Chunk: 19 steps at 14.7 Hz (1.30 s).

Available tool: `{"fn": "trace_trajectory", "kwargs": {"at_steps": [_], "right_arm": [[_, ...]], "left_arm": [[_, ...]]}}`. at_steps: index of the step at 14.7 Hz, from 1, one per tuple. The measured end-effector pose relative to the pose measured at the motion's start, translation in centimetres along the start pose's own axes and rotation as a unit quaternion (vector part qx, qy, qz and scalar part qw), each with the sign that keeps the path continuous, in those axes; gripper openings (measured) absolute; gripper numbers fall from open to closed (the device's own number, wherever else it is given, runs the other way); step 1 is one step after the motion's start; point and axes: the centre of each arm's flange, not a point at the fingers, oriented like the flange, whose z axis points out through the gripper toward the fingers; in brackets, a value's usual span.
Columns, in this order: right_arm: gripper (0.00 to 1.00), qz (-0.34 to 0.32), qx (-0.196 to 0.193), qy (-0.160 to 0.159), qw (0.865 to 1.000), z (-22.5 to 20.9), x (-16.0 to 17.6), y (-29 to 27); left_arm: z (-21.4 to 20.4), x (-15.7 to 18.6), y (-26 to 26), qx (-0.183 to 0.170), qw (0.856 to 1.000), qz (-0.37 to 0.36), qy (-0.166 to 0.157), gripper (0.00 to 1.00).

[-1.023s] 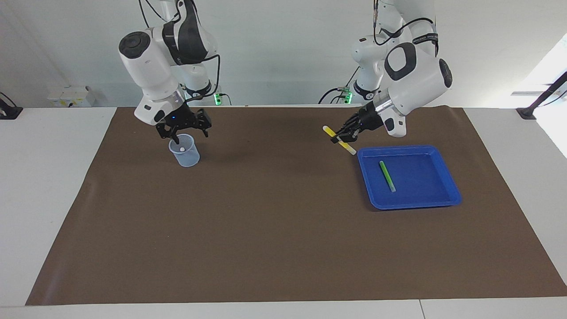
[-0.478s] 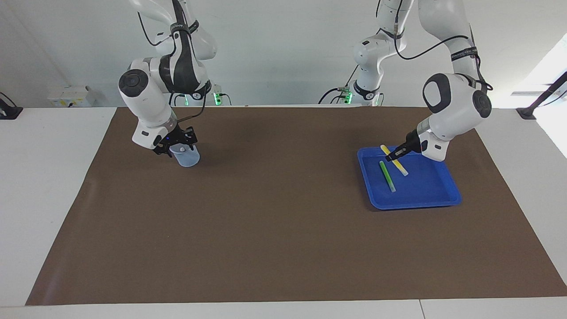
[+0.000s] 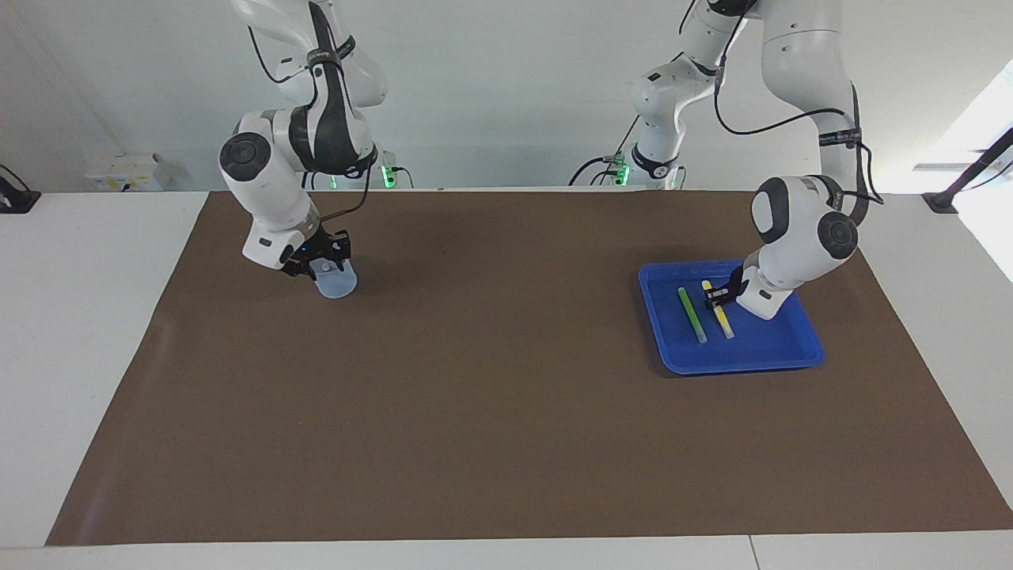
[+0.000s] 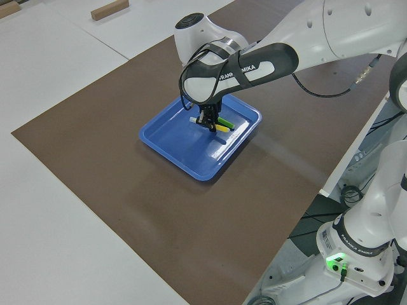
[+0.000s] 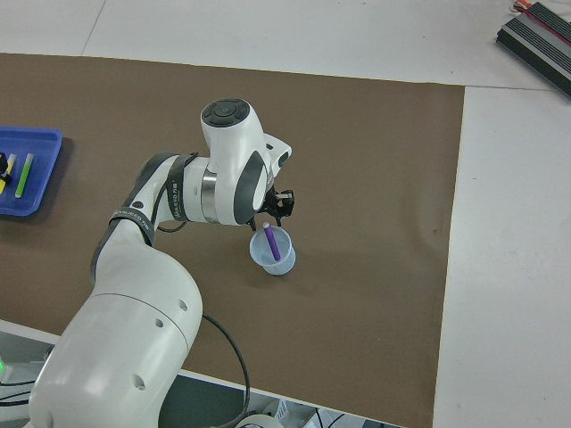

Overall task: Right arm passes pens to left for tray arrangement
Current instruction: 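Place the yellow pen in the tray while the right gripper returns, then grasp the purple pen from the cup with the right gripper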

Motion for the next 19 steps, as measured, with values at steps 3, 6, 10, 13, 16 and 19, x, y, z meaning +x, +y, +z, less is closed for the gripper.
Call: {"fn": "trace_trajectory", "kwargs": {"at_steps": [3,6,10,13,16,19], "right_arm": [[0.49,0.000,0.000,-0.001,1.000,0.1,-0.1,0.0],[0.47,0.000,0.000,-0.001,1.000,0.1,-0.1,0.0],[0.17,0.001,0.000,-0.001,1.000,0.0,-0.1,0.1],[0.17,0.000,0.001,-0.005,1.000,-0.2,-0.2,0.0],[0.17,-0.001,0.005,-0.016,1.000,-3.6,0.3,0.0],[0.17,-0.006,-0.001,0.004,1.000,-12.1,1.1,-0.3]], "left_arm": [[-0.1,0.1,-0.1,0.009,1.000,0.009,0.003,0.19],[-0.1,0.1,-0.2,0.022,1.000,0.018,0.005,0.19],[-0.1,0.1,-0.3,0.028,0.999,0.022,0.006,0.19],[-0.1,0.2,-0.5,0.028,0.999,0.021,0.008,0.36],[0.1,0.4,-0.9,0.027,0.999,0.018,0.009,0.70],[0.1,0.5,-1.1,0.026,0.999,0.017,0.009,1.00]]}}
